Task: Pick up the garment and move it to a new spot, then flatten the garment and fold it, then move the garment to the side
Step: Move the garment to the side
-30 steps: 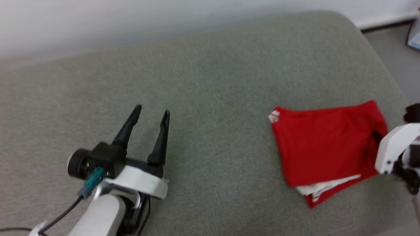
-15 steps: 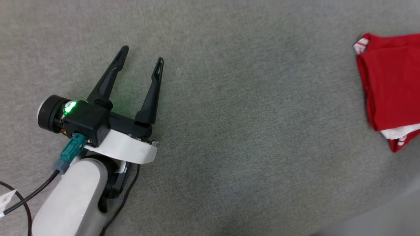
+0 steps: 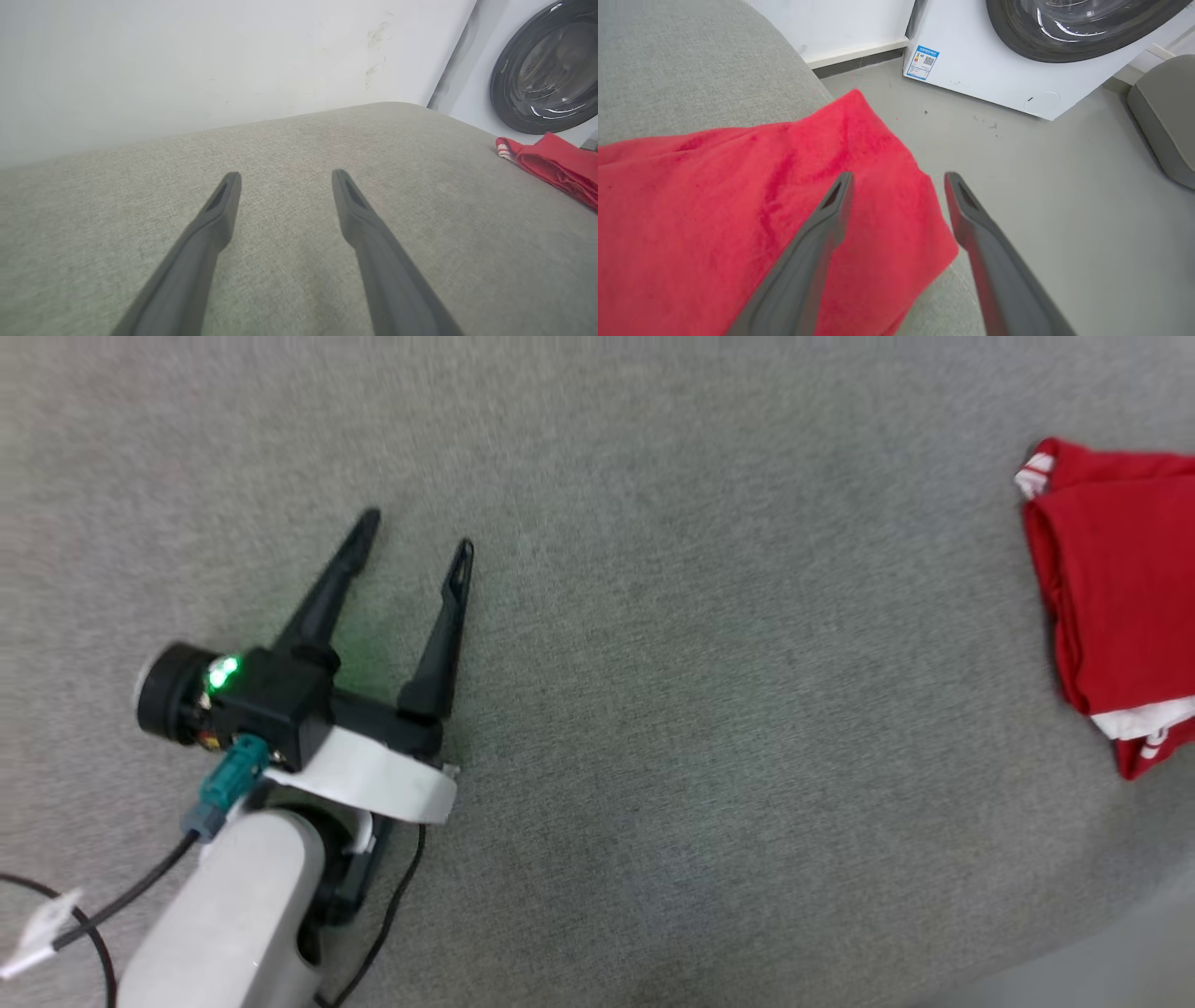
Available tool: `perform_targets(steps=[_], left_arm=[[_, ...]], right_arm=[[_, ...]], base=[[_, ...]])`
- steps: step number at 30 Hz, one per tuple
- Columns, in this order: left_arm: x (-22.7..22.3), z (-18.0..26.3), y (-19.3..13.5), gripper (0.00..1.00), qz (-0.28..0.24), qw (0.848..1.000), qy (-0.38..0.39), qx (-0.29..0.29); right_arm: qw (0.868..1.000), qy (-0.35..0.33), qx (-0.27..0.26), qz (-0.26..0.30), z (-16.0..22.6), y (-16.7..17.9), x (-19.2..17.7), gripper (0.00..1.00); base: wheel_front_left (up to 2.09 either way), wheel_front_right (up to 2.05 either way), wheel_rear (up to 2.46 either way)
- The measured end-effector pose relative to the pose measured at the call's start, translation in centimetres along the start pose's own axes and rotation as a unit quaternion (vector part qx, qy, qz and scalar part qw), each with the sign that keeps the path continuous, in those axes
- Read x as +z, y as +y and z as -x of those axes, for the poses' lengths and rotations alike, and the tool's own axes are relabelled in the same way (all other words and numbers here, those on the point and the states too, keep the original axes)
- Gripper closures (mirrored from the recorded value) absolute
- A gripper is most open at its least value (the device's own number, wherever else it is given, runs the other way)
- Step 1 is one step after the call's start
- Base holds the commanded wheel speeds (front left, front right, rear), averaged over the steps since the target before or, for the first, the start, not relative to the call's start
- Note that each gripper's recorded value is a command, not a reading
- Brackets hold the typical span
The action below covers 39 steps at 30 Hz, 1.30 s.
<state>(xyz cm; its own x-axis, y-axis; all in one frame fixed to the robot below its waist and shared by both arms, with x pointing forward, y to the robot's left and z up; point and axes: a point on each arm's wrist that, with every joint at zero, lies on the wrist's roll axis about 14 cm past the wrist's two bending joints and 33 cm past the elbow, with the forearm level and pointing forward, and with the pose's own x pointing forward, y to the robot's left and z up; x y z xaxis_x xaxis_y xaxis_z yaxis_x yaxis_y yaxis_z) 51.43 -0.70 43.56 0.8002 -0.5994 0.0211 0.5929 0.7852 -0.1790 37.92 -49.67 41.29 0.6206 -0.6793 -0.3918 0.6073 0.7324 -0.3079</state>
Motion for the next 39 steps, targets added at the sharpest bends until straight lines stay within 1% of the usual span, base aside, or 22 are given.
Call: perform_targets(steps=[4,8,11,15,18,22,25,28,31,34,37,39], left_arm=[[1.1,1.5,-0.6,0.00,0.003,1.000,-0.002,0.018],[1.9,3.7,-1.1,0.00,0.007,0.999,0.004,0.043],[2.9,5.4,-1.4,0.00,0.008,0.998,0.002,0.064],[4.4,7.8,-1.8,0.00,0.007,0.996,-0.007,0.090],[5.6,9.5,-1.5,0.00,0.002,0.994,-0.017,0.109],[7.0,12.0,-0.4,0.00,-0.005,0.988,-0.035,0.148],[8.2,14.1,0.9,0.00,-0.012,0.982,-0.048,0.181],[8.9,16.4,2.3,0.00,-0.021,0.974,-0.056,0.217],[9.5,19.0,3.8,0.00,-0.034,0.966,-0.061,0.250],[10.2,21.4,5.0,0.00,-0.044,0.956,-0.068,0.282],[10.7,23.9,6.1,0.00,-0.061,0.946,-0.070,0.310],[10.7,24.9,6.3,0.00,-0.066,0.944,-0.067,0.317]], right_arm=[[1.000,-0.024,-0.003,-0.016,1.8,-1.4,0.5,0.00],[0.998,-0.052,0.022,-0.013,4.2,-1.0,0.4,0.00],[0.996,-0.069,0.044,-0.022,6.2,-0.5,0.0,0.00],[0.991,-0.090,0.088,-0.038,8.9,1.7,-0.5,0.00],[0.983,-0.108,0.138,-0.048,11.0,4.9,0.0,0.00],[0.965,-0.133,0.219,-0.059,13.9,10.4,1.4,0.00],[0.944,-0.159,0.284,-0.062,16.6,14.5,3.2,0.00],[0.921,-0.187,0.335,-0.068,19.2,17.3,5.1,0.00],[0.900,-0.212,0.373,-0.075,21.7,19.1,6.5,0.00],[0.881,-0.240,0.400,-0.082,24.2,20.2,8.1,0.00],[0.867,-0.258,0.418,-0.088,26.3,20.6,8.9,0.00],[0.863,-0.267,0.421,-0.089,27.2,20.4,9.3,0.00]], base=[[0.00,0.00,0.00],[0.00,0.00,0.00],[0.00,0.00,0.00],[0.00,0.00,0.00],[0.00,0.00,0.00],[0.00,0.00,0.00],[0.00,0.00,0.00],[0.00,0.00,0.00],[0.00,0.00,0.00],[0.00,0.00,0.00],[0.00,0.00,0.00],[0.00,0.00,0.00]])
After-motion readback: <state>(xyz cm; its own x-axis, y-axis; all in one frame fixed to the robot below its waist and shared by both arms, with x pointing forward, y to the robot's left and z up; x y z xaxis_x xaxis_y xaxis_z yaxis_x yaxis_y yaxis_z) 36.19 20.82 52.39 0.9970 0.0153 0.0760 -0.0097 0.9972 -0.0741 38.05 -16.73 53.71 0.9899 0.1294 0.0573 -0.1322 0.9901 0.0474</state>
